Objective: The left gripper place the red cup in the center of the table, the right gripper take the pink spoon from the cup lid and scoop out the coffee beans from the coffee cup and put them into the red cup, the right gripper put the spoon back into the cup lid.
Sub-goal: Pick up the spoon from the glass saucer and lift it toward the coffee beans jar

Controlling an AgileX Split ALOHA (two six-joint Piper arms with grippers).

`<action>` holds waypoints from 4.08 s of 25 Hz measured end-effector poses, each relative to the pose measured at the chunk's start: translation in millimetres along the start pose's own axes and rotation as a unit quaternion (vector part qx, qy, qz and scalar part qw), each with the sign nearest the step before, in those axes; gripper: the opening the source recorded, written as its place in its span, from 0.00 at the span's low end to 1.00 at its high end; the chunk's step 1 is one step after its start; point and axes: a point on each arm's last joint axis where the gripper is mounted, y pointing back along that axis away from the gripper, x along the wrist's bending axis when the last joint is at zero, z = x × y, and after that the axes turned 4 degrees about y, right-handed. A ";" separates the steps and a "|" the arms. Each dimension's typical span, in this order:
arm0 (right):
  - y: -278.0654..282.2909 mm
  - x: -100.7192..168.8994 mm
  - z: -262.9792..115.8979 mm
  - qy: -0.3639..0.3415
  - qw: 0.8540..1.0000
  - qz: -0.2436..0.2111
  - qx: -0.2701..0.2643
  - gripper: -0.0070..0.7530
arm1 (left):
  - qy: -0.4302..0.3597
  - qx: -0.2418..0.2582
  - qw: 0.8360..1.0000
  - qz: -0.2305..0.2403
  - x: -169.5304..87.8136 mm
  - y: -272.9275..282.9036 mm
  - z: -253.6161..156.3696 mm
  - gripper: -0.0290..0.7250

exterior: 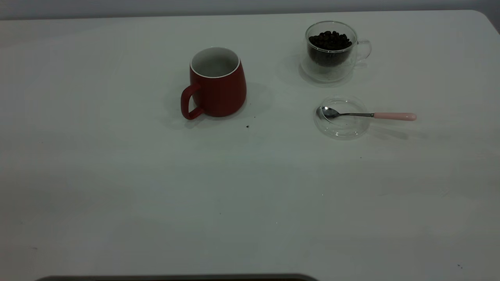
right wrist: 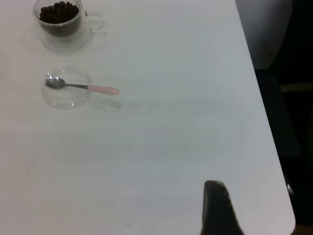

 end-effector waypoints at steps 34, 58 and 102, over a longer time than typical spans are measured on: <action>0.0 0.0 0.0 0.000 1.000 0.000 0.000 0.65 | -0.012 -0.060 0.998 0.020 -0.8 1.7 -16.4 0.69; 0.0 0.0 0.0 0.000 1.000 0.000 0.000 0.65 | 0.017 -0.068 0.997 0.019 -1.0 3.0 -18.9 0.69; -18.6 7.4 69.6 0.003 0.995 0.093 0.033 0.88 | 0.017 -0.068 0.997 0.019 -1.0 3.0 -18.9 0.69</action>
